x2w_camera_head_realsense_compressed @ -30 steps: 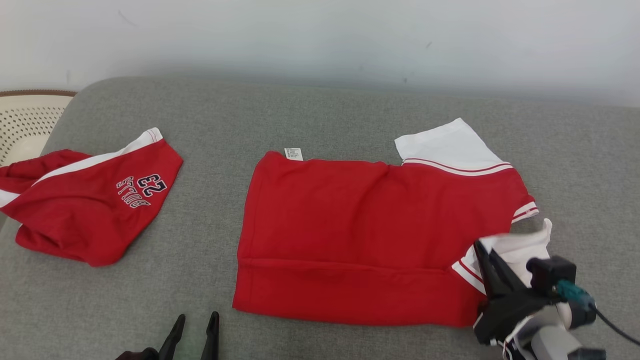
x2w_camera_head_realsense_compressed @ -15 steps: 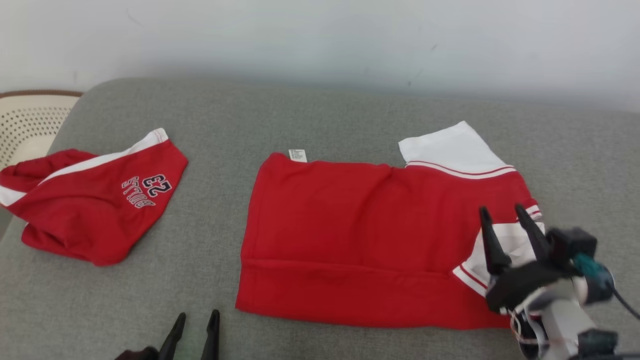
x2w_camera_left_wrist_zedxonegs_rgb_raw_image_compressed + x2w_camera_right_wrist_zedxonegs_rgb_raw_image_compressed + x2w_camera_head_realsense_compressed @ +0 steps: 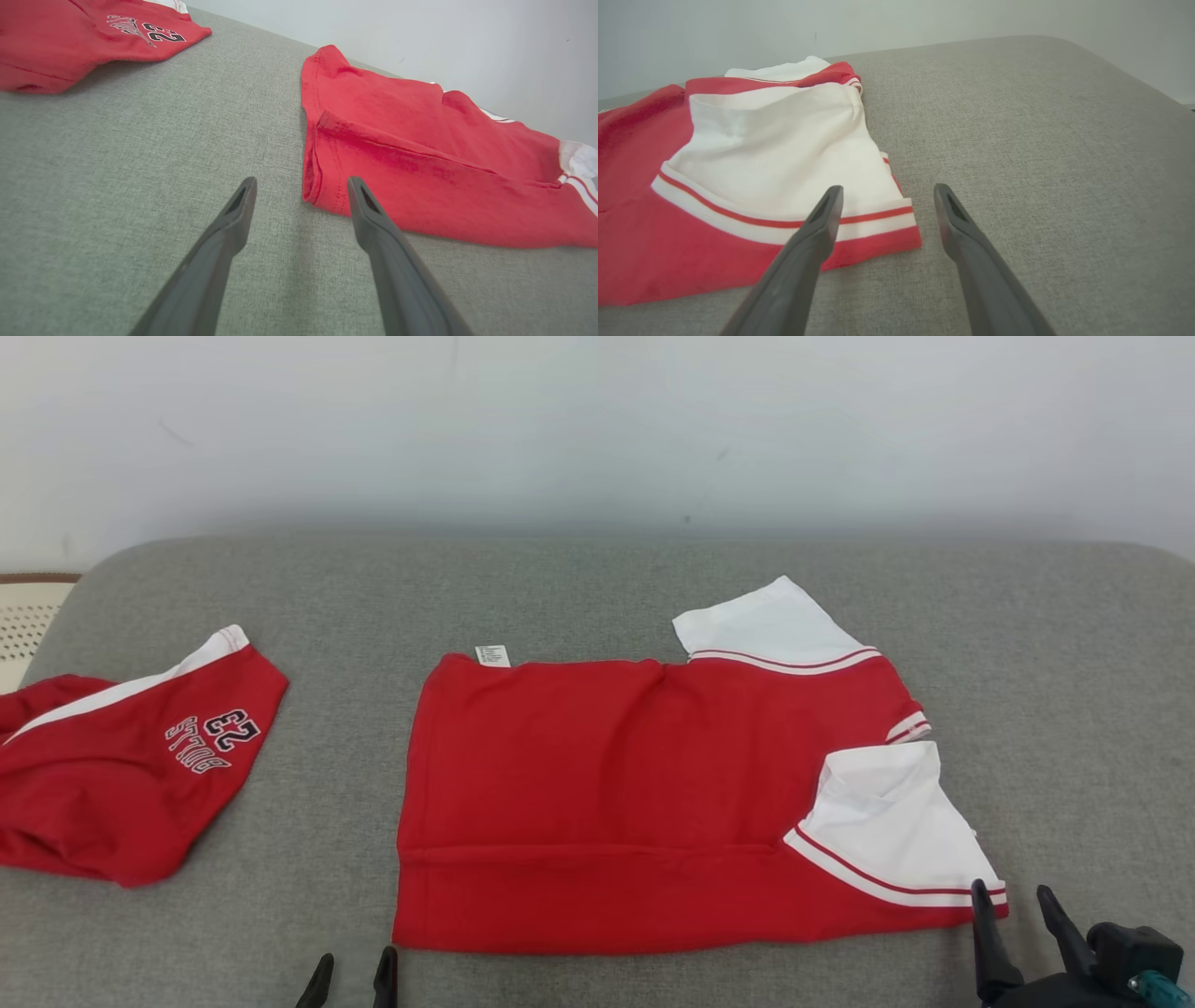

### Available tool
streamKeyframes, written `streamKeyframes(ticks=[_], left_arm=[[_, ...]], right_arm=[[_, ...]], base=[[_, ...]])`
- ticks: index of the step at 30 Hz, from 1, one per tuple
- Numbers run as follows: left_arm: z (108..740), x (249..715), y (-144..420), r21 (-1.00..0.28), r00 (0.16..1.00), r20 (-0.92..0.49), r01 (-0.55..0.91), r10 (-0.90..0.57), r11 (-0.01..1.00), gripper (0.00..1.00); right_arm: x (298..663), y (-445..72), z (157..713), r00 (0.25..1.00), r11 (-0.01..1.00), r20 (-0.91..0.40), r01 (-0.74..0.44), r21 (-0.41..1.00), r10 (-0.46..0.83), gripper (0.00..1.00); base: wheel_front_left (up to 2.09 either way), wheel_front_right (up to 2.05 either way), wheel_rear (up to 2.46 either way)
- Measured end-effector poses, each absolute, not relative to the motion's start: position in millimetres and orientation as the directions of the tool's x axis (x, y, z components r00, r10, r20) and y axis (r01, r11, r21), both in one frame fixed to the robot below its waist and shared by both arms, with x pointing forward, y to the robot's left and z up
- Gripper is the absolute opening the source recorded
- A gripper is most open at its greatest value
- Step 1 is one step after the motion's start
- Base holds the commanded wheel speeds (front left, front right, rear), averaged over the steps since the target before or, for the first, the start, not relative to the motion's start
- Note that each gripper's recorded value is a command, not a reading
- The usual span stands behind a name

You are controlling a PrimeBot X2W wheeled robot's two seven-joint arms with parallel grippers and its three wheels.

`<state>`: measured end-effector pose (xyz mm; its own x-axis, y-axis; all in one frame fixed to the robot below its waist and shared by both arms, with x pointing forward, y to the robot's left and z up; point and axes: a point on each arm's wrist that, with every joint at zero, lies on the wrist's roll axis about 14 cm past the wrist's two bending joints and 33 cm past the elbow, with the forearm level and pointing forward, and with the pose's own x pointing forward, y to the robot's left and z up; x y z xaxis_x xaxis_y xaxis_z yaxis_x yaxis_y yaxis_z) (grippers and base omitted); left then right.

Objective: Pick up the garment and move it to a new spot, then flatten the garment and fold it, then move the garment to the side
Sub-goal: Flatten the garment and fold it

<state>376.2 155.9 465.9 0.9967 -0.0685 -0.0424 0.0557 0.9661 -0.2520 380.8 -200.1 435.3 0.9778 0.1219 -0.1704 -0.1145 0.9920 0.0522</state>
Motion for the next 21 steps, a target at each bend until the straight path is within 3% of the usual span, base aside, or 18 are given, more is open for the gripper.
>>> streamKeyframes(ticks=[19, 20, 21], left_arm=[[457, 387, 155, -0.231, 0.994, -0.066, 0.066, -0.084, 0.971, 1.0], [457, 387, 156, -0.23, 0.994, -0.067, 0.064, -0.081, 0.971, 1.0], [457, 387, 157, -0.23, 0.995, -0.067, 0.063, -0.08, 0.971, 1.0]], right_arm=[[398, -200, 397, 0.953, 0.989, -0.287, -0.056, 0.136, 0.093, 1.0], [399, -199, 395, 0.952, 0.989, -0.292, -0.057, 0.139, 0.096, 0.93], [399, -198, 393, 0.949, 0.989, -0.298, -0.061, 0.138, 0.1, 0.67]], base=[[0.0, 0.0, 0.0], [0.0, 0.0, 0.0], [0.0, 0.0, 0.0]])
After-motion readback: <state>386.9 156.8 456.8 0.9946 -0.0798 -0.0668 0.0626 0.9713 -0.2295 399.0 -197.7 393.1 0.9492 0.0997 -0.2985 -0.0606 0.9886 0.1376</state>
